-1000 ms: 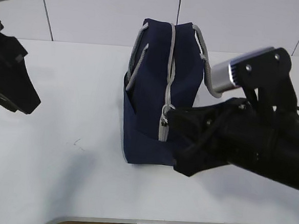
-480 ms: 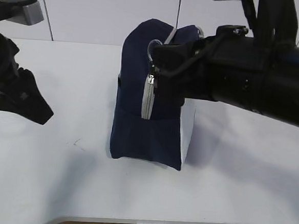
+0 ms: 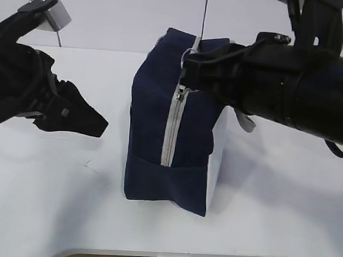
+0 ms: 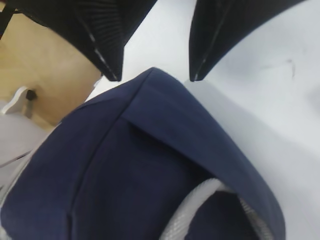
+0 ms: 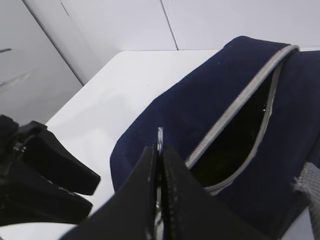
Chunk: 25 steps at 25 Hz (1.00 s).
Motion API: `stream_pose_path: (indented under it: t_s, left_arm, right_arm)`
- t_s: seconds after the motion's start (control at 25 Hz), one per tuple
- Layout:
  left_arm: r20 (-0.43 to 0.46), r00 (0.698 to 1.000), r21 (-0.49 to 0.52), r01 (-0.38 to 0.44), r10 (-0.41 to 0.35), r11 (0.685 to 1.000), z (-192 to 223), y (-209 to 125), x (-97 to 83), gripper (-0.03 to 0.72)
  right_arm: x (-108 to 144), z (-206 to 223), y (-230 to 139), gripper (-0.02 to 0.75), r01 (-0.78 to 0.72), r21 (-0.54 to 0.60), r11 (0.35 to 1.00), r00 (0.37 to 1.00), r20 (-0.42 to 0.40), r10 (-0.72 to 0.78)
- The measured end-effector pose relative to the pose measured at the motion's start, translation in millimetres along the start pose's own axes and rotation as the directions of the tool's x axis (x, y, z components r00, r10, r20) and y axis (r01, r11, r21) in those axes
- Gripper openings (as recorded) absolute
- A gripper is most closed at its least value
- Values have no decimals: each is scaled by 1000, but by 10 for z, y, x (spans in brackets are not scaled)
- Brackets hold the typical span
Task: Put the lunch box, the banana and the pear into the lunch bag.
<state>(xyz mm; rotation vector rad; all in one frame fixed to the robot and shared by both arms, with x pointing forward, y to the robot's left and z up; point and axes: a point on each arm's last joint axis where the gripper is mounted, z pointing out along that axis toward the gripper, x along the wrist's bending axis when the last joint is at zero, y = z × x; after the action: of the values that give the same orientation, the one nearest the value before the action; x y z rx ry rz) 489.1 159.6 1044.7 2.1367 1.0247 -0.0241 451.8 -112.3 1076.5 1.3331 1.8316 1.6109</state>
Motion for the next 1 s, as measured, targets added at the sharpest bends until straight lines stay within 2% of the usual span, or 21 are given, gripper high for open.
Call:
stream_pose_path:
  t_s: [0.2, 0.36, 0.44, 0.68, 0.84, 0.92, 1.0]
  left_arm:
    - [43, 998, -17, -42, 42, 999, 83, 19, -11, 340]
    - [66, 992, -51, -103, 106, 993, 139, 57, -129, 341]
    - [48, 991, -85, -121, 125, 989, 170, 94, -178, 342]
    - [-15, 994, -178, -113, 112, 977, 221, 192, -221, 342]
    - [-6, 996, -195, -87, 88, 977, 308, 207, -189, 337]
    - [12, 996, -198, -81, 85, 977, 369, 207, -177, 300]
    - [25, 996, -199, -77, 84, 977, 398, 205, -175, 210]
  right_arm:
    - [44, 10, 129, -10, -2, -34, 999, 1000, -7, 2]
    - [80, 6, 227, -10, 13, -61, 998, 1000, -16, -14]
    - [82, 11, 227, -10, 16, -59, 998, 1000, -17, -17]
    - [94, 12, 218, -10, 18, -43, 999, 999, -28, -20]
    - [94, 12, 217, -10, 20, -42, 999, 999, -28, -21]
    - [94, 12, 217, -10, 20, -42, 999, 999, -28, -21]
    - [95, 12, 216, -10, 19, -41, 999, 999, -29, -21]
